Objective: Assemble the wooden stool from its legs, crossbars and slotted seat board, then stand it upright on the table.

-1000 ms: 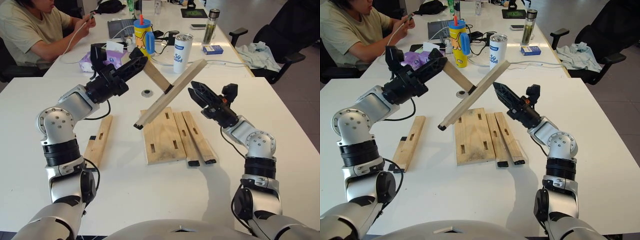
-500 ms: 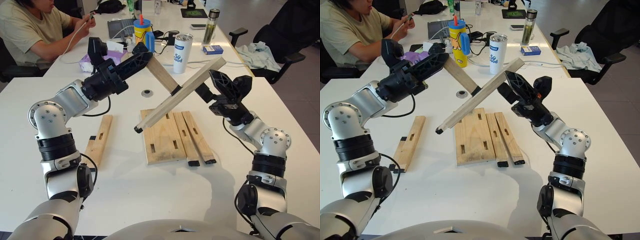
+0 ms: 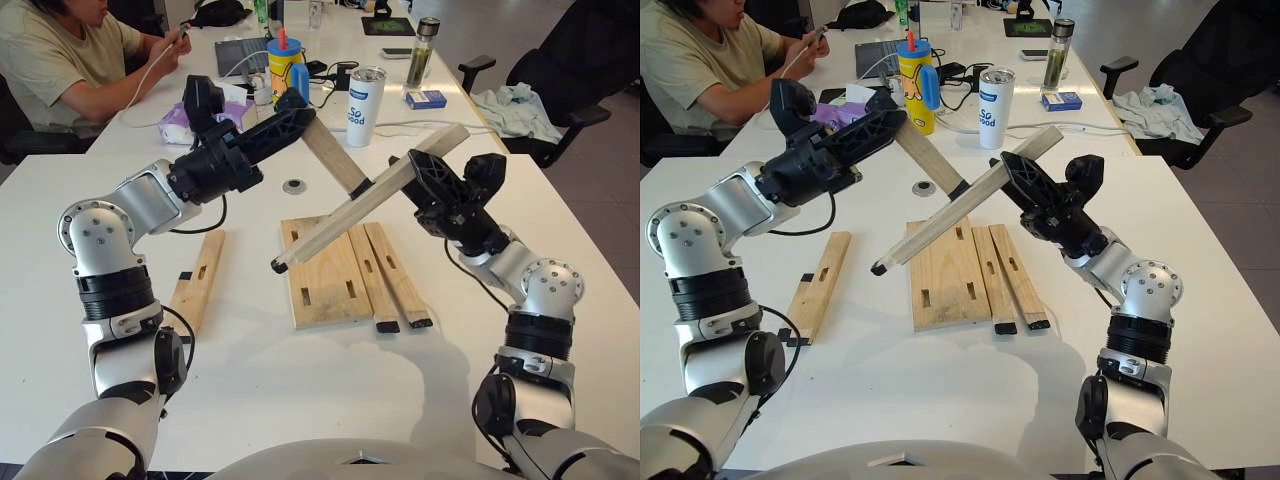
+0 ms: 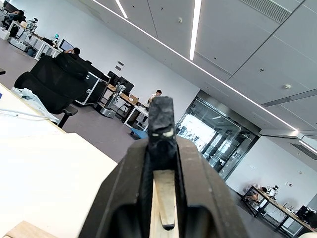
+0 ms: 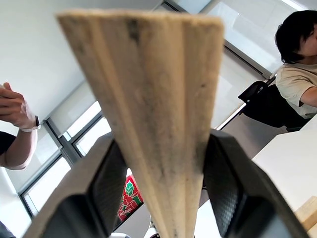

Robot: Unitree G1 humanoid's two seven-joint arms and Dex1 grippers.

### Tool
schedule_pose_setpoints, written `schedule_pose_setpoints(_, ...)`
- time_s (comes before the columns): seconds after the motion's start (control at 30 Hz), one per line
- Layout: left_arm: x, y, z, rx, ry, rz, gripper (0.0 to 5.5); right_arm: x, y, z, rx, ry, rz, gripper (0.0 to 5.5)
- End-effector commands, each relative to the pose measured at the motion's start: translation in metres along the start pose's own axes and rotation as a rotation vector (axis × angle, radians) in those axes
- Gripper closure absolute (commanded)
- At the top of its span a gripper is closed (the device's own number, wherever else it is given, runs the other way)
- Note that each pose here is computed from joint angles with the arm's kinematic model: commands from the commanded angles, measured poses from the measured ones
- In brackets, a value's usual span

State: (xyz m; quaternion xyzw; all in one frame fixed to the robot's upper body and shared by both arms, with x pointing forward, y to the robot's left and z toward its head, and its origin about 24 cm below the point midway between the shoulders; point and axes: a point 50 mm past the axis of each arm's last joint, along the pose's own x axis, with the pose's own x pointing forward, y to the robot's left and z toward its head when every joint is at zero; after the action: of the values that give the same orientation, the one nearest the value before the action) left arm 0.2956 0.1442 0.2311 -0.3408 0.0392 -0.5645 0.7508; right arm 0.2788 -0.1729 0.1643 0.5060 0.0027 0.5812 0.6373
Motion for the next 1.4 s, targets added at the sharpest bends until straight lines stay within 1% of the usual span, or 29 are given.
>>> schedule_pose_setpoints(0.03,0.003,-0.001,0.010,0.080,-0.026,0.043,5.09,0.003,0.004,-0.001,-0.005,0.024,0.039,3.39)
schedule_pose_setpoints(0.1,0.003,-0.002,0.011,0.124,-0.018,0.059,5.09,0.003,0.004,-0.001,-0.007,0.026,0.037,3.39)
schedule_pose_setpoints(0.13,0.003,-0.002,0.011,0.119,-0.021,0.053,4.73,0.004,0.004,-0.001,-0.007,0.027,0.037,3.39)
schedule_pose_setpoints(0.3,0.004,-0.004,0.014,0.092,-0.059,0.024,4.03,0.003,0.003,-0.001,-0.005,0.024,0.032,3.43)
schedule_pose_setpoints(0.47,-0.002,-0.008,0.031,0.074,-0.184,0.006,3.21,0.000,0.001,0.001,-0.004,0.019,0.011,3.43)
schedule_pose_setpoints(0.63,-0.023,-0.012,0.050,0.118,-0.302,0.055,2.48,-0.003,0.000,0.008,-0.053,0.006,-0.036,3.44)
schedule_pose_setpoints(0.7,-0.036,-0.009,0.059,0.152,-0.348,0.121,2.14,-0.007,0.001,0.011,-0.090,-0.005,-0.061,3.44)
schedule_pose_setpoints(0.77,-0.055,0.000,0.058,0.199,-0.334,0.226,2.02,-0.014,0.004,0.013,-0.170,-0.004,-0.104,3.44)
schedule_pose_setpoints(0.83,-0.072,0.010,0.043,0.238,-0.254,0.324,2.02,-0.024,0.010,0.017,-0.250,0.014,-0.140,3.44)
schedule_pose_setpoints(0.87,-0.076,0.012,0.034,0.240,-0.213,0.339,2.02,-0.030,0.013,0.022,-0.259,0.013,-0.141,3.44)
schedule_pose_setpoints(0.93,-0.078,0.013,0.005,0.280,-0.050,0.358,2.02,-0.042,0.020,0.044,-0.273,-0.057,-0.139,3.44)
schedule_pose_setpoints(1.0,-0.068,0.011,-0.039,0.341,0.191,0.316,2.02,-0.051,0.033,0.072,-0.363,-0.116,-0.159,3.44)
schedule_pose_setpoints(1.03,-0.063,0.008,-0.057,0.361,0.278,0.279,2.02,-0.053,0.037,0.082,-0.403,-0.127,-0.174,3.44)
schedule_pose_setpoints(1.1,-0.051,0.005,-0.094,0.443,0.426,0.207,2.02,-0.052,0.037,0.096,-0.457,-0.106,-0.215,3.44)
schedule_pose_setpoints(1.17,-0.047,0.008,-0.123,0.548,0.543,0.181,2.02,-0.047,0.030,0.106,-0.437,-0.123,-0.227,3.44)
schedule_pose_setpoints(1.23,-0.048,0.015,-0.143,0.640,0.627,0.180,2.02,-0.041,0.022,0.108,-0.450,-0.098,-0.240,3.44)
schedule_pose_setpoints(1.33,-0.048,0.028,-0.170,0.782,0.771,0.156,2.02,-0.035,0.008,0.095,-0.498,0.036,-0.249,3.44)
schedule_pose_setpoints(1.4,-0.048,0.037,-0.180,0.843,0.820,0.173,2.02,-0.033,0.002,0.087,-0.515,0.106,-0.236,3.44)
